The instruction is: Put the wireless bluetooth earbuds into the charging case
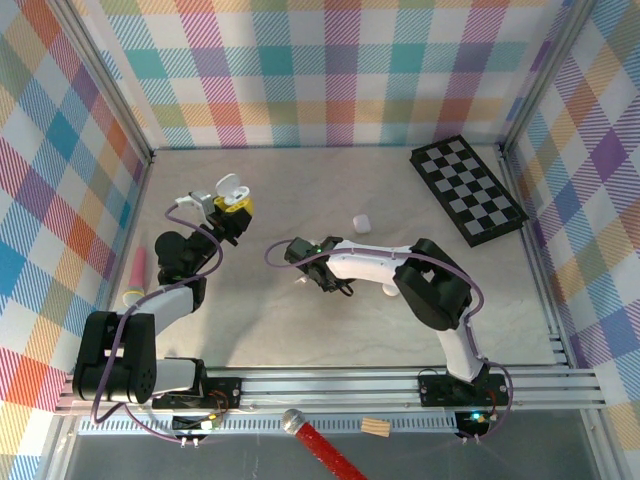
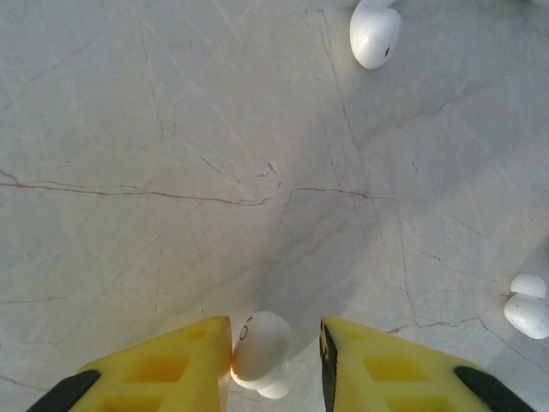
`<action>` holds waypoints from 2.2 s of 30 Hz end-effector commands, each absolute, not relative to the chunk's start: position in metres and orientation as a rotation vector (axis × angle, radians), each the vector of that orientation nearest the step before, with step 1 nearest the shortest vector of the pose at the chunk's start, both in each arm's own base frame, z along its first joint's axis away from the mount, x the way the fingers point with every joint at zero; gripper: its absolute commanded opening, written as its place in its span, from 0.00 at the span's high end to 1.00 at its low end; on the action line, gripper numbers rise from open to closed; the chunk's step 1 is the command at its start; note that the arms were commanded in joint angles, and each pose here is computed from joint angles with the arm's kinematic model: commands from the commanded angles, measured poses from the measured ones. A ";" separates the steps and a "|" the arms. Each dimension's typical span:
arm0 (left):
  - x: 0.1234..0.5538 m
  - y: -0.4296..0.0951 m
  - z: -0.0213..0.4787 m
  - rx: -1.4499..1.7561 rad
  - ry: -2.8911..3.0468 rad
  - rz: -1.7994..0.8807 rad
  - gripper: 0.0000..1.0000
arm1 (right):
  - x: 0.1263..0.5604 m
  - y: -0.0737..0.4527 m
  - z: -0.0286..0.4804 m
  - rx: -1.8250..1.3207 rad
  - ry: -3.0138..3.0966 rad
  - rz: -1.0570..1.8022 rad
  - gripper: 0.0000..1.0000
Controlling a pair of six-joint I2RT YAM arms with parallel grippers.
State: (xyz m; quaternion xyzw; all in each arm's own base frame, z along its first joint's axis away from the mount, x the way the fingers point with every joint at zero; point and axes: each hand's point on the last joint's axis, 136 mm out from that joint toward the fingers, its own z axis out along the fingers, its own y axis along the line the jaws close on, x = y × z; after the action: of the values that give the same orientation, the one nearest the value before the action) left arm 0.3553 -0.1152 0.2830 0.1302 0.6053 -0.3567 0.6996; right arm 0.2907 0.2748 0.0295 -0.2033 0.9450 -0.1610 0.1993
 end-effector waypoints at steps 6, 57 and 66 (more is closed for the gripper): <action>0.349 -0.117 0.299 0.329 1.284 -0.812 0.66 | 0.286 0.275 0.022 -0.574 2.680 -0.478 0.73; 0.300 -0.309 0.228 0.906 1.323 -0.904 0.66 | 0.259 0.230 0.247 0.057 2.296 1.427 0.79; 0.289 -0.336 0.220 0.965 1.299 -0.915 0.66 | 0.261 0.242 0.265 0.070 2.244 1.594 0.79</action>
State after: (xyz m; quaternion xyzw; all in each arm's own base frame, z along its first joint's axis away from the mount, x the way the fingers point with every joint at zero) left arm 0.2906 -0.3260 0.2049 0.4023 0.5907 -0.4012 0.5730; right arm 0.2606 0.2368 0.2519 0.0258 0.8193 0.5353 0.2037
